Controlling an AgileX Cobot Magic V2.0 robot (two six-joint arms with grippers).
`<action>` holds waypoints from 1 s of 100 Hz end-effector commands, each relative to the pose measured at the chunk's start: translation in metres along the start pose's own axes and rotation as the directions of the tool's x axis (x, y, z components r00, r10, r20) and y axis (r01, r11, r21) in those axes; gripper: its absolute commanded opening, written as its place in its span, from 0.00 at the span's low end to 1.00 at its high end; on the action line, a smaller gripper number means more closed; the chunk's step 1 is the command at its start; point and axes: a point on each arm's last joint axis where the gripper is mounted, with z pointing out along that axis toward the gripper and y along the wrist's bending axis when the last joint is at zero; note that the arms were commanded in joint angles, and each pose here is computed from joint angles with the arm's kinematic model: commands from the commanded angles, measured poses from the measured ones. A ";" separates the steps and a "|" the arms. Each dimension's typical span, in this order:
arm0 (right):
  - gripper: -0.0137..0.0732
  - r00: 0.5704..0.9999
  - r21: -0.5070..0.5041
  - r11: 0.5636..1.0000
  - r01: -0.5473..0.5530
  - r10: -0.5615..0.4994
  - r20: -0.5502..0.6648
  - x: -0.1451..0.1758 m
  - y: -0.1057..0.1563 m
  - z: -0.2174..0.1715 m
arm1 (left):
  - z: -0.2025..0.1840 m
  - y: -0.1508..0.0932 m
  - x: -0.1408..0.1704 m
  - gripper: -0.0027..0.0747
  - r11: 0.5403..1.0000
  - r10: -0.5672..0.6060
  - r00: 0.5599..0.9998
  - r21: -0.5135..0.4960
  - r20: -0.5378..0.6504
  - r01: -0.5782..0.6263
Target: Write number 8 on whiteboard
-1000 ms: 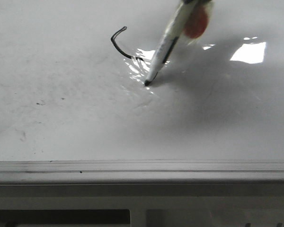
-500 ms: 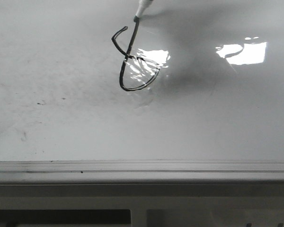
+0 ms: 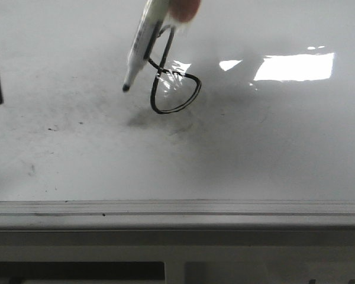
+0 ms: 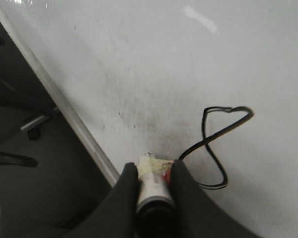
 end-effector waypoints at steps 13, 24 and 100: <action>0.11 0.996 -0.045 0.999 -0.003 0.006 0.087 -0.013 0.013 0.004 | 0.034 0.001 -0.024 0.45 0.998 0.042 0.997 0.053 0.068 -0.046; 0.11 0.995 -0.058 0.998 -0.018 0.024 0.102 -0.014 0.016 0.004 | 0.046 0.001 -0.026 0.45 0.997 0.032 0.995 0.064 0.090 -0.038; 0.18 0.998 -0.073 0.997 -0.028 0.031 0.047 -0.009 0.021 0.004 | 0.063 0.000 -0.017 0.01 0.996 -0.012 0.997 0.088 0.081 0.005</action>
